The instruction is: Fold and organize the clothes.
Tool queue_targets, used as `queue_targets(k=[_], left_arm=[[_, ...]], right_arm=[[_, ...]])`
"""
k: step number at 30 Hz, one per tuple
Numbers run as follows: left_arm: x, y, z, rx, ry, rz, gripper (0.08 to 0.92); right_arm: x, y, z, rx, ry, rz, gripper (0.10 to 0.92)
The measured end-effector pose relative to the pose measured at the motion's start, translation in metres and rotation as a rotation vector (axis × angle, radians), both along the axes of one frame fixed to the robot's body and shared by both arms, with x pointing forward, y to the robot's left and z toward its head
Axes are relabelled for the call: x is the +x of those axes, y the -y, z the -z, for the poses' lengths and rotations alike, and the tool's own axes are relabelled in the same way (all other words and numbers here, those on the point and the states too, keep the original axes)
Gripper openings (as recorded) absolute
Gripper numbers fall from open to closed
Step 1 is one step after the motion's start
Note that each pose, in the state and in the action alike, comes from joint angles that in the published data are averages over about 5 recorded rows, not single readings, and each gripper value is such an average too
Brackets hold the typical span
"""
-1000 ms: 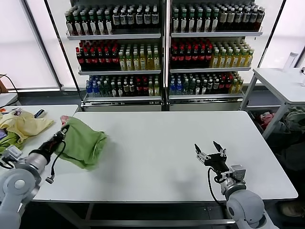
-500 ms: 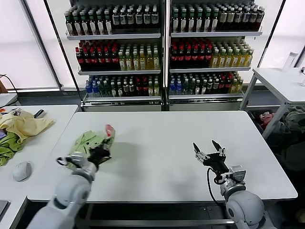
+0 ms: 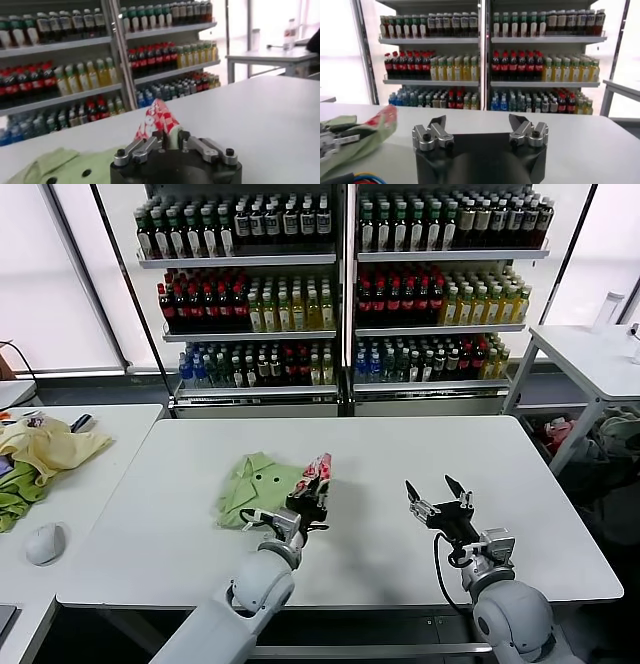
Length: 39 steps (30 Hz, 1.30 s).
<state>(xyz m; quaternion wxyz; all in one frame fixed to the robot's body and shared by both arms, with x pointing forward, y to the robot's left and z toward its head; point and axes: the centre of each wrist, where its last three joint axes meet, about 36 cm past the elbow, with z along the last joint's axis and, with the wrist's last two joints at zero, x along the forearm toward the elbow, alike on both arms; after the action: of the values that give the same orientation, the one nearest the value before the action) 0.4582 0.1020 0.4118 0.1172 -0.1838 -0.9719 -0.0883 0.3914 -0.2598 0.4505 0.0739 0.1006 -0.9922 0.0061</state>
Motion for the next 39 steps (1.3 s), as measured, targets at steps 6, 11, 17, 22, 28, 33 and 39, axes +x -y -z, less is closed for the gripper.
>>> queue_targets(k=[6, 11, 17, 22, 28, 33, 39], left_arm=[[0.001, 0.005, -0.015, -0.097, -0.014, 0.015, 0.504], [-0.006, -0.009, -0.031, -0.194, -0.019, -0.001, 0.652], [-0.014, -0.051, -0.042, -0.245, 0.003, -0.083, 0.800], [-0.024, -0.092, -0.043, -0.238, 0.023, -0.169, 0.822], [-0.037, -0.119, -0.040, -0.224, 0.035, -0.241, 0.823], [-0.044, -0.129, -0.038, -0.217, 0.042, -0.270, 0.823], [-0.049, -0.134, -0.036, -0.211, 0.045, -0.293, 0.823]], right_arm=[[0.005, -0.013, 0.003, 0.021, -0.012, -0.010, 0.823], [0.016, -0.032, 0.008, 0.060, -0.035, -0.018, 0.823], [0.041, -0.069, 0.016, 0.127, -0.083, -0.011, 0.823], [0.065, -0.104, 0.027, 0.170, -0.141, -0.001, 0.823], [0.089, -0.144, 0.038, 0.205, -0.215, -0.002, 0.811], [0.103, -0.169, 0.045, 0.217, -0.272, 0.003, 0.690], [0.115, -0.183, 0.050, 0.221, -0.332, 0.021, 0.518]])
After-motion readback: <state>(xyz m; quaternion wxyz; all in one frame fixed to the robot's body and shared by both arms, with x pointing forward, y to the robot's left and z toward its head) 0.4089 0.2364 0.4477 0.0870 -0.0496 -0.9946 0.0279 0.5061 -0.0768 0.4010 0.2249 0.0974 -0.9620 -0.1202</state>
